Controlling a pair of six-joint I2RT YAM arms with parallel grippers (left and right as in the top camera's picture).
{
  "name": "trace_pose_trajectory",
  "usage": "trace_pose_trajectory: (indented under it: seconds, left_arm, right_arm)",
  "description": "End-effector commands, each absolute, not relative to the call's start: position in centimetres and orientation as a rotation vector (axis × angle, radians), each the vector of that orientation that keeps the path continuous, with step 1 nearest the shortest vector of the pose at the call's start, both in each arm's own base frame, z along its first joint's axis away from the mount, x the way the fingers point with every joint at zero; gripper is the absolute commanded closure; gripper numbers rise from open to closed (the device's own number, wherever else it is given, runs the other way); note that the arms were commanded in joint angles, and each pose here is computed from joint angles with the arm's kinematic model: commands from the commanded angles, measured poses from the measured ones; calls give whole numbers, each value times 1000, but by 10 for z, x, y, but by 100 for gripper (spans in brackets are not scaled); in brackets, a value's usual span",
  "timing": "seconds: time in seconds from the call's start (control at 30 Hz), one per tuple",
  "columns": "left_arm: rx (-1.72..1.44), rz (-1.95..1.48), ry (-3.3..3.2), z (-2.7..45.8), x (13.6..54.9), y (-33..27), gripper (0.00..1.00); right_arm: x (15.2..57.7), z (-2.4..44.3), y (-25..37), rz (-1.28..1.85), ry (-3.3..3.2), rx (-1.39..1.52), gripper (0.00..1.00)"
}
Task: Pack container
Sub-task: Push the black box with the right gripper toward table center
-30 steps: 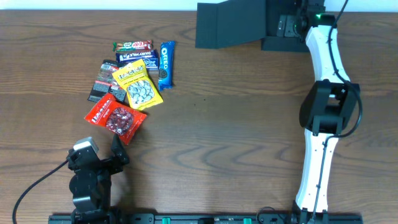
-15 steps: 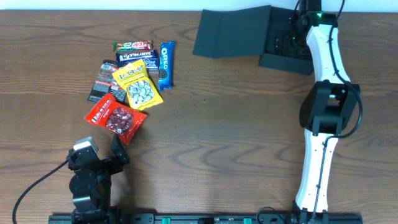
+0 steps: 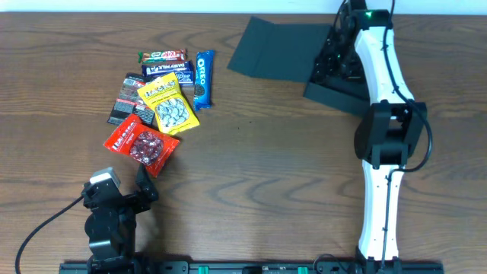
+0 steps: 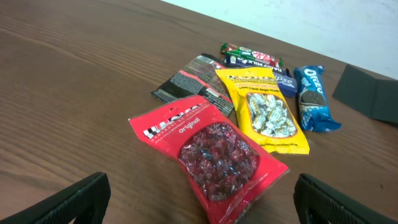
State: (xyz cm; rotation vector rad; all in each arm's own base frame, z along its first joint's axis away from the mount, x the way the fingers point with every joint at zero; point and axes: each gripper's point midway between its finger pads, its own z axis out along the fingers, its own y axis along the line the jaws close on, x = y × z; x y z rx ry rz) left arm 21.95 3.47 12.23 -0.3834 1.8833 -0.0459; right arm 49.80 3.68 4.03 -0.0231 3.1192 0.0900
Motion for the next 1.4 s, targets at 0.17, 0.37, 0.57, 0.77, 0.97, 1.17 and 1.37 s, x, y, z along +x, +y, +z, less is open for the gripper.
trace_pose_trajectory:
  seconds: [0.17, 0.37, 0.57, 0.77, 0.97, 1.17, 1.37]
  left_arm:
    - [-399, -31, 1902, 113, 219, 38, 4]
    - [-399, -31, 1902, 113, 219, 38, 4]
    - [-399, -31, 1902, 113, 219, 38, 5]
    - [-399, -31, 1902, 113, 219, 38, 4]
    - [-399, -31, 1902, 113, 219, 38, 4]
    - [-399, -31, 1902, 113, 219, 38, 5]
    - [-399, -31, 1902, 113, 219, 38, 5]
  right_arm:
    - [505, 82, 61, 140, 3019, -102, 1]
    - [524, 156, 45, -16, 2805, -202, 1]
    - [499, 199, 75, 166, 2687, -630, 7]
    - [484, 182, 89, 201, 2705, -818, 6]
    - [471, 121, 96, 41, 2817, -941, 6]
    - [461, 83, 95, -39, 2883, -951, 7]
    - [459, 64, 89, -66, 2913, -912, 22]
